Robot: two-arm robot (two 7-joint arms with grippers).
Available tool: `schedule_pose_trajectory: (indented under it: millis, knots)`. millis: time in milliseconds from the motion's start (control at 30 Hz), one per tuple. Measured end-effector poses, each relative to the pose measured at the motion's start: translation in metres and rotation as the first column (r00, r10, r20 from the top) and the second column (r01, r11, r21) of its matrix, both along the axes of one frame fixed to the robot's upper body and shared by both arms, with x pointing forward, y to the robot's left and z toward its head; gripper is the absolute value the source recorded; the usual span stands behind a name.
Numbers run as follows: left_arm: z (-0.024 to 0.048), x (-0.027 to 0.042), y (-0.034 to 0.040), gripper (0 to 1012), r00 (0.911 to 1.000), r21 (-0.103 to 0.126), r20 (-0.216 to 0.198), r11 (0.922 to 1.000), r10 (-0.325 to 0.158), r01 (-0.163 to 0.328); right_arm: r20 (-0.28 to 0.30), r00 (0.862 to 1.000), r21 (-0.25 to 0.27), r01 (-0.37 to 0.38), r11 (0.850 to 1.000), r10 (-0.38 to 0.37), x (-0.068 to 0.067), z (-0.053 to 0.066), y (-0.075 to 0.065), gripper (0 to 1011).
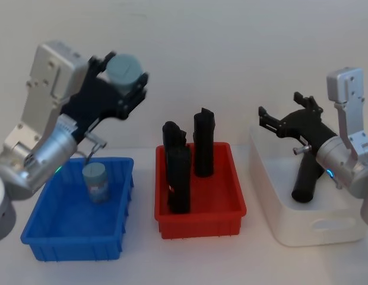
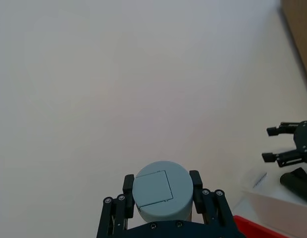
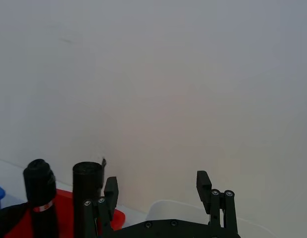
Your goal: Pick the cotton swabs from the blue box and place them into the white box.
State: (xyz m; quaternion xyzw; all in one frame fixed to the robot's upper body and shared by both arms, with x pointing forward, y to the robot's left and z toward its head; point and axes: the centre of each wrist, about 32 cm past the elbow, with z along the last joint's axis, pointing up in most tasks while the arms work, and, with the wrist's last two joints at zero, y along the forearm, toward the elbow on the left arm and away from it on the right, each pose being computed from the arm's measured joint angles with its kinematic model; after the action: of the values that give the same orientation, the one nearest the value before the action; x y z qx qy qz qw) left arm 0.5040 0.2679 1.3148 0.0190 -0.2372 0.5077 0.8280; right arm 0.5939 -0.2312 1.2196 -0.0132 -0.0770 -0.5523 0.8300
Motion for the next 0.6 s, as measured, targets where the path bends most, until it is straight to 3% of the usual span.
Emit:
schedule_pose_trajectory:
  millis: [33, 200, 400, 600]
  knots:
    - [0.0052, 0.0013, -0.0045, 671, 0.9997, 0.0, 0.019, 0.9999, -0.016, 0.016, 0.002, 1.0, 0.0, -0.01, 1.0, 0.01, 0.0, 0.0, 0.0, 1002]
    - [0.0176, 0.0051, -0.0195, 671, 0.9955, 0.013, 0.061, 0.9974, -0.072, 0.071, 0.014, 0.998, -0.01, -0.067, 0.998, 0.067, -0.002, 0.0, -0.001, 1002]
    - [0.025, 0.0098, -0.0338, 671, 0.989, 0.024, 0.078, 0.992, -0.126, 0.124, 0.034, 0.996, -0.05, -0.082, 0.995, 0.084, -0.003, -0.004, 0.001, 1001]
    - [0.027, 0.0151, -0.0444, 671, 0.9836, 0.03, 0.075, 0.9863, -0.164, 0.162, 0.073, 0.993, -0.117, -0.083, 0.99, 0.092, -0.005, -0.013, 0.005, 1001]
